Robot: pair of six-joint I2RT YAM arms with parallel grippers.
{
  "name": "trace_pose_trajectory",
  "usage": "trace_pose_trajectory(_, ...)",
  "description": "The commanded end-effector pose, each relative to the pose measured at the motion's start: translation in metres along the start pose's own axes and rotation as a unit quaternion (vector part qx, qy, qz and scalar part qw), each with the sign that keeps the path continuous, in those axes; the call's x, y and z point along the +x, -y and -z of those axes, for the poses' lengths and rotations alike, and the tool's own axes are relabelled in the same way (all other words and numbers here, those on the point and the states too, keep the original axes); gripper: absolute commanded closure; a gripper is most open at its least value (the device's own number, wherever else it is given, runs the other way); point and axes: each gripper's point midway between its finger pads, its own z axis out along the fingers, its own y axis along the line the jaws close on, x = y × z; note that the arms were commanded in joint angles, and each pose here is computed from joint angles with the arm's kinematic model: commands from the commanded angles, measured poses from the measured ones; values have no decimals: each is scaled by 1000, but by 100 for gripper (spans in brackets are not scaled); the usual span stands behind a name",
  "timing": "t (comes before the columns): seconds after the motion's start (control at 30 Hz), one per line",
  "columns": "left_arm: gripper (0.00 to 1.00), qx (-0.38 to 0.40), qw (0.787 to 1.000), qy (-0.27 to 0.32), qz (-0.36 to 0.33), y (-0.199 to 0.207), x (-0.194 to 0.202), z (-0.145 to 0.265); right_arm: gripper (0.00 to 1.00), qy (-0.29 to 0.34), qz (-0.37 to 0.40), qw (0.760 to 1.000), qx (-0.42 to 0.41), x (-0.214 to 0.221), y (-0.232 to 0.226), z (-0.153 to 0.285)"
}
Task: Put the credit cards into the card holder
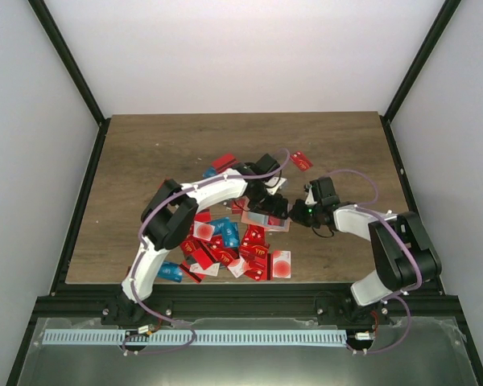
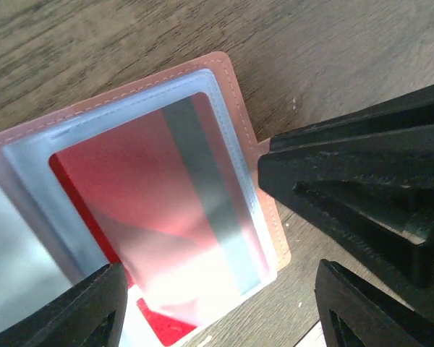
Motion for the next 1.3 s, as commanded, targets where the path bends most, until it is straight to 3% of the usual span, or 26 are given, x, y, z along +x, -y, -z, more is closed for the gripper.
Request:
trace_pose_trajectory(0.0,29,-12,999,38,-20,12,-8,33,85,23,21,999,-10,-15,-15,15)
trace_pose_trajectory(0.1,38,-25,998,54,-30,10,-9,43,83,26,23,999,-20,-15,-19,20)
trace_pose_trajectory(0.37,80,-57,996,52,-32,-12,-3,31,78,6,13,996,-88,-11,-38,29)
trace_pose_trajectory(0.5,92,-66,996,48,-31,-18,-3,24,78,2,9,994,-106,-11,-45,31)
trace_pose_trajectory(0.97,96,-60,998,22,-25,-30,5,-6,77,-13,-7,993,-119,-8,-45,22)
trace_pose_trajectory(1.27,96,-79,997,10,-15,-45,16,-17,68,-12,-14,995,-94,-8,-31,16)
